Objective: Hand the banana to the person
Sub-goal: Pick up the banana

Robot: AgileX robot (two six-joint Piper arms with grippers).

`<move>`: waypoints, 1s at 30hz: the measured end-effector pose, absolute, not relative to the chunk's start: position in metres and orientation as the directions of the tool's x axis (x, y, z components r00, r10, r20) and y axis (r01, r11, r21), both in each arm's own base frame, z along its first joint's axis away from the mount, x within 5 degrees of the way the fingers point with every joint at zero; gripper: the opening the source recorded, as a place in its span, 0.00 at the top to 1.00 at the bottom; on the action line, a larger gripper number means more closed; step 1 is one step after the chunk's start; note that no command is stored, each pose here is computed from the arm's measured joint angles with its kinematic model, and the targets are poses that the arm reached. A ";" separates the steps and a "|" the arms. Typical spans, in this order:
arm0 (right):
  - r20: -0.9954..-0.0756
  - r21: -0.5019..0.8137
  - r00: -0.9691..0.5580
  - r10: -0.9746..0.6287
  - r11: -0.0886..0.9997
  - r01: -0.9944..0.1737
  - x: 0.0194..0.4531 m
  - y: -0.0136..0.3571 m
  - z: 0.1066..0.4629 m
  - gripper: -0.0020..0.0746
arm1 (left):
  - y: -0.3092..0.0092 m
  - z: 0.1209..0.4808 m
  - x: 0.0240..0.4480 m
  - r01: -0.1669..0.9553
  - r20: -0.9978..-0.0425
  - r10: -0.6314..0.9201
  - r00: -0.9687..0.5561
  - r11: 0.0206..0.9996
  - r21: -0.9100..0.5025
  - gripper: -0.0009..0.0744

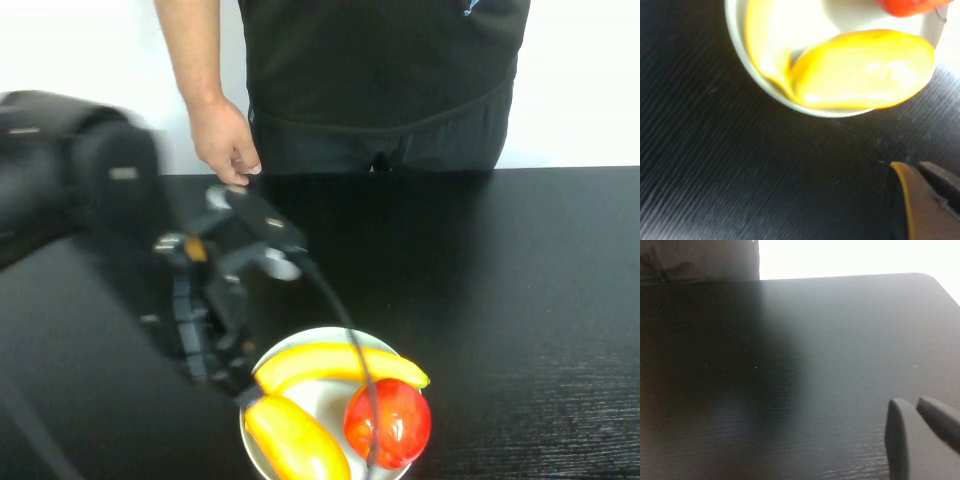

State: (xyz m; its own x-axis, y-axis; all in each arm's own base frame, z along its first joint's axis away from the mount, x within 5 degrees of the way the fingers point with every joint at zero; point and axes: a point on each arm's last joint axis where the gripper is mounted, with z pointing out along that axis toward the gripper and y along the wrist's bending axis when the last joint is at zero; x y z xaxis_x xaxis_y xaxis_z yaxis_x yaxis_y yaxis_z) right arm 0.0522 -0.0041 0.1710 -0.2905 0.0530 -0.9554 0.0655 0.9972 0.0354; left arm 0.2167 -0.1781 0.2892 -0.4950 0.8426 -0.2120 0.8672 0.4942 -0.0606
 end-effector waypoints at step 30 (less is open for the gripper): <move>-0.955 0.035 -0.291 0.052 0.997 0.066 0.052 -0.004 0.171 0.99 | -0.262 0.205 0.275 0.997 -0.236 0.970 -0.062 0.047 -0.066 0.34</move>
State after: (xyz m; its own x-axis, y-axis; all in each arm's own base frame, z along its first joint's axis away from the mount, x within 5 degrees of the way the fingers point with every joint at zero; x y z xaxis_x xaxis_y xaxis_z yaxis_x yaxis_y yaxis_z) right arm 0.0522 -0.0042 0.1710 -0.2905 0.0524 -0.9554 0.0655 0.9972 0.0347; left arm 0.2746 -0.2624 0.2051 -0.0615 0.9699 -0.2356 0.9967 0.0472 -0.0659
